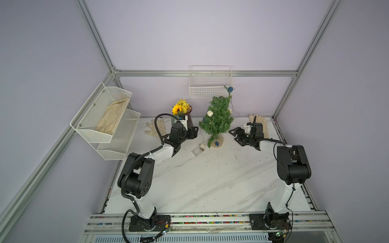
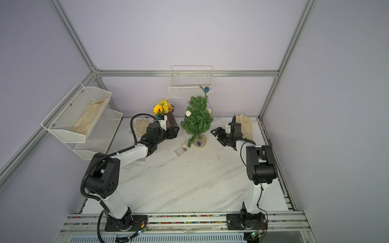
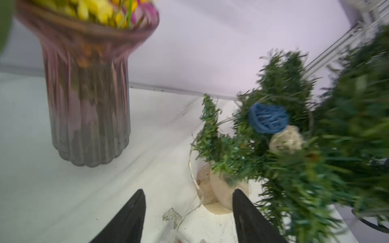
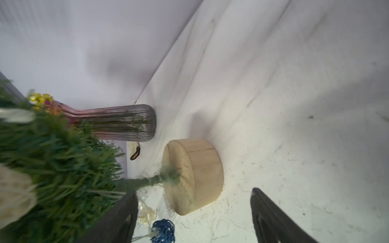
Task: Remove string lights from the small christmas tree
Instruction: Move the christmas tree to the center of the board, then remove the light string from the Christmas tree.
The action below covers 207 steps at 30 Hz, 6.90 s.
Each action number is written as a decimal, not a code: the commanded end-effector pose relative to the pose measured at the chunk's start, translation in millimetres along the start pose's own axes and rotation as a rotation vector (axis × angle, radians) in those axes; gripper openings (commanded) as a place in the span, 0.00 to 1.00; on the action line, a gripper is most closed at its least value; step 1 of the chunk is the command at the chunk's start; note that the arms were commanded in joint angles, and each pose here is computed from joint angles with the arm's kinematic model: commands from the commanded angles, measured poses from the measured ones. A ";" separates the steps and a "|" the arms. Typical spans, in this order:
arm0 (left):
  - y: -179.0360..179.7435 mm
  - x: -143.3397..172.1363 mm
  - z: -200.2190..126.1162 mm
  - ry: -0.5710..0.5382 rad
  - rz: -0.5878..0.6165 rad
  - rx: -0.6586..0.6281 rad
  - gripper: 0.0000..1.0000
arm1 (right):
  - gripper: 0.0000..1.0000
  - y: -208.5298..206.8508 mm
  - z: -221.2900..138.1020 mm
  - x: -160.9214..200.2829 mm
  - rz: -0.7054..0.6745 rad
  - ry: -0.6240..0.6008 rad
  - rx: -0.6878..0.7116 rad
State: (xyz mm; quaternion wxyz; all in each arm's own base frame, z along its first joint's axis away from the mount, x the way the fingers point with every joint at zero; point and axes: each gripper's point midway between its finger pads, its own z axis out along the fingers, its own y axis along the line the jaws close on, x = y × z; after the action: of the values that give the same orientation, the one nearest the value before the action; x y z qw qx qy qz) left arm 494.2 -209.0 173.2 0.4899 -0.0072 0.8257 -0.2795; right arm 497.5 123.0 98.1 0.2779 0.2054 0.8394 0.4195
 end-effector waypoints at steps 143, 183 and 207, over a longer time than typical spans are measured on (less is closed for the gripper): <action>-241.8 -87.3 -139.2 -0.103 0.513 0.346 0.47 | 0.70 15.1 -75.4 40.6 -0.113 -0.119 0.013; -270.1 -149.6 -189.9 -0.231 0.571 0.360 0.02 | 0.67 102.1 -101.9 -18.3 -0.192 -0.236 -0.084; -303.7 -205.6 -186.8 -0.311 0.679 0.356 0.02 | 0.67 169.6 -139.6 -37.1 -0.315 -0.297 -0.185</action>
State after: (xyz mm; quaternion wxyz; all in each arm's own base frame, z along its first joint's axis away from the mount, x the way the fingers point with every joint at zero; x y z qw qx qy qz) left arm 377.3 -328.7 508.8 0.6320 0.3006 0.6723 -0.2412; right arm 460.6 115.5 301.9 0.4665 0.1183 0.7745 0.4106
